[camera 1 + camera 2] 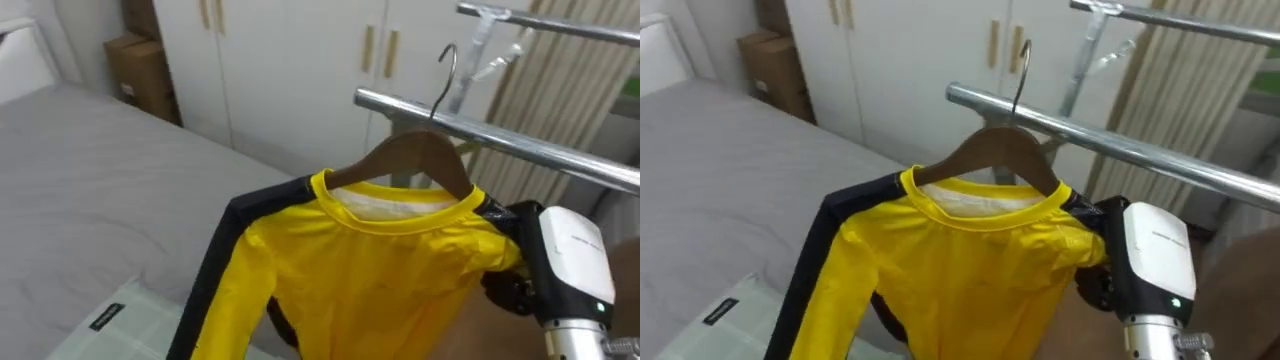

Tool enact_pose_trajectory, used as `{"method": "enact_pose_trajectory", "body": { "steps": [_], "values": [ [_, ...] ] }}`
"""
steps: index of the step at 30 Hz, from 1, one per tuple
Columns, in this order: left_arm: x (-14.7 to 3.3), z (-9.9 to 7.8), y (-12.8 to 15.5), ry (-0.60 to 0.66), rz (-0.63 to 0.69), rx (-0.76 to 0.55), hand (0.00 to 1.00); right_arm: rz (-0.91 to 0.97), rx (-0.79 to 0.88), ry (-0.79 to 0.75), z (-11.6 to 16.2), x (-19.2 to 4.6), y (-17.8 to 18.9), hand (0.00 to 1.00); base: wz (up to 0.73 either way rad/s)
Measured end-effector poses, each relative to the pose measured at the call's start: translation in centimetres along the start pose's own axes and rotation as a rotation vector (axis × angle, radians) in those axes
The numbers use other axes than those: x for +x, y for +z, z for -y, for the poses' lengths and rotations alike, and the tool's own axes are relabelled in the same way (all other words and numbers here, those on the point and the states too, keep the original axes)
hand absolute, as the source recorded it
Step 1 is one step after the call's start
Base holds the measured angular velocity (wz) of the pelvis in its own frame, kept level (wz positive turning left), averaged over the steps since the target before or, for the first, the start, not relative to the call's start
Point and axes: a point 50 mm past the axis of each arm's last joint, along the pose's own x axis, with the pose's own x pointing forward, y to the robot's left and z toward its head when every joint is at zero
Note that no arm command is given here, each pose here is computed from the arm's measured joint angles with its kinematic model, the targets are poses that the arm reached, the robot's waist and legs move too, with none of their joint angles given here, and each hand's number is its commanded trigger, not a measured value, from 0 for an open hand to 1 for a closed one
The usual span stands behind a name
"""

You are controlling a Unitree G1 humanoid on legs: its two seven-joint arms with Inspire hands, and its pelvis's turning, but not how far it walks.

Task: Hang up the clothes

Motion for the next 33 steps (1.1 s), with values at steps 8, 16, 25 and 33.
{"method": "enact_pose_trajectory", "body": {
  "steps": [8, 16, 25, 33],
  "values": [
    [-2.8, 2.6, 3.6, 0.006, 0.14, -0.023, 0.0, 0.056, -0.028, -0.077, 2.5, 0.7, 0.3, 1.0, -0.61],
    [-1.1, 1.4, 0.3, 0.031, -0.119, -0.042, 0.0, 0.04, 0.03, -0.075, 2.2, -0.7, 0.9, 1.0, -1.12],
    [-0.6, 0.7, -1.0, 0.073, -0.249, -0.153, 0.0, -0.008, 0.049, 0.013, 1.1, -0.7, 0.9, 1.0, -0.59],
    [-0.2, 0.0, -1.9, 0.106, -0.264, -0.15, 0.0, 0.021, 0.021, 0.027, 1.0, 0.7, 2.0, 1.0, -0.06]
  ]
}}
